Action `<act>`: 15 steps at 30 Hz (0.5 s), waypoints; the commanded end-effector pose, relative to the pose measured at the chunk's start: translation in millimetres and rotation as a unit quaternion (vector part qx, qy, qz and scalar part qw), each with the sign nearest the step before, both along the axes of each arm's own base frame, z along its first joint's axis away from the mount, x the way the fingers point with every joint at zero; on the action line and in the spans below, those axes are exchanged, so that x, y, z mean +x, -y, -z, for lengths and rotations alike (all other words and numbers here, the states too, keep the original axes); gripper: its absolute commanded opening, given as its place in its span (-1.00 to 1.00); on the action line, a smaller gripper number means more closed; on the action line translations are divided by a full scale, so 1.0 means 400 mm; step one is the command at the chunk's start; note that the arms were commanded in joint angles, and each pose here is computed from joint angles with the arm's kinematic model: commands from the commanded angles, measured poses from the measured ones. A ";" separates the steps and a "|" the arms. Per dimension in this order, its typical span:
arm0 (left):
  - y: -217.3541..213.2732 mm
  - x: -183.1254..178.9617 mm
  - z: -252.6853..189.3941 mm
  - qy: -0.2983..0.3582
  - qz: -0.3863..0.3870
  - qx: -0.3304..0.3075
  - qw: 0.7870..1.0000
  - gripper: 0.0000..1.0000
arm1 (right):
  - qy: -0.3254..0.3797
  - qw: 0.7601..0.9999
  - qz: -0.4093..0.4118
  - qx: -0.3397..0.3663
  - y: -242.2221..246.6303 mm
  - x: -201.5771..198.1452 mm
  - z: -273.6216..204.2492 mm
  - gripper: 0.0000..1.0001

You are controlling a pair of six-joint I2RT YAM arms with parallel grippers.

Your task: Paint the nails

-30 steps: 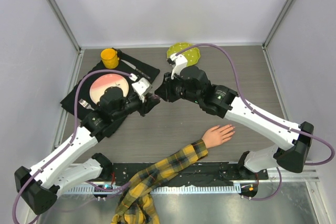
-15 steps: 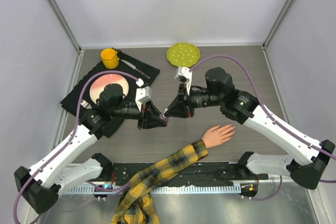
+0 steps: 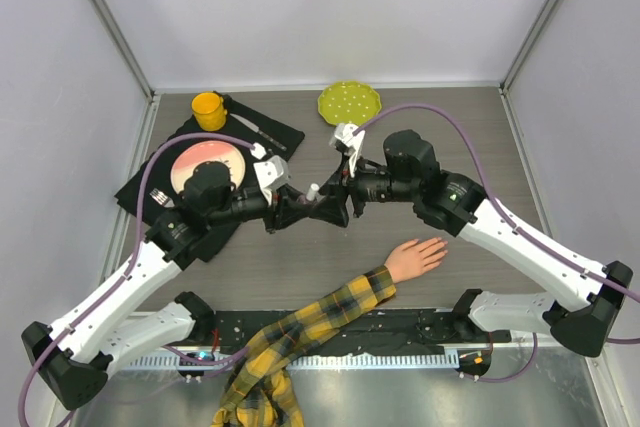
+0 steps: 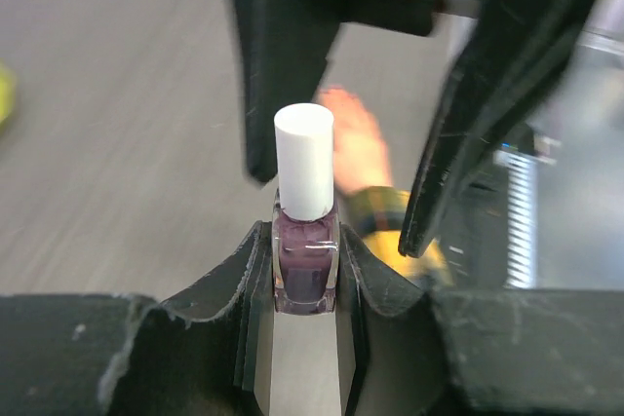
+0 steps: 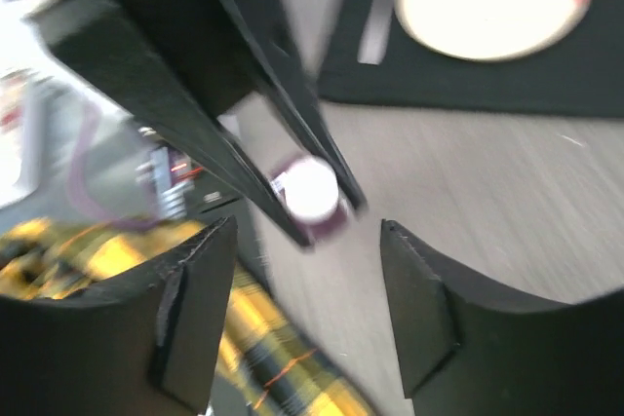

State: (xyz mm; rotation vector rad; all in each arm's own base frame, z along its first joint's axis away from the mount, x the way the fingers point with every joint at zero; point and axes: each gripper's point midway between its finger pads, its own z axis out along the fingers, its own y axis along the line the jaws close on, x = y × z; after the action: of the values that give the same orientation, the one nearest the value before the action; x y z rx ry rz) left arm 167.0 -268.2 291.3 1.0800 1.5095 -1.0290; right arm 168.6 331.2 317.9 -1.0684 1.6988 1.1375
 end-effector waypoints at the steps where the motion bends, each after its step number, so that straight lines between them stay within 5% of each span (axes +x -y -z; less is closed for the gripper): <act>1: -0.055 0.145 -0.047 0.072 -0.161 0.005 0.984 -1.00 | 0.023 0.985 0.171 -0.017 0.055 0.127 -0.014 0.40; 15: -0.080 0.179 -0.013 0.081 -0.207 0.006 0.975 -1.00 | -0.034 0.946 0.322 0.006 0.004 0.195 -0.052 0.29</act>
State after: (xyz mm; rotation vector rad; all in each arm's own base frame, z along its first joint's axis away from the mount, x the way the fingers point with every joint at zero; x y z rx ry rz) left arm 230.8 -237.4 272.3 0.8292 1.6181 -0.6587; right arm 237.8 319.8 316.0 -0.5282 1.9253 0.7924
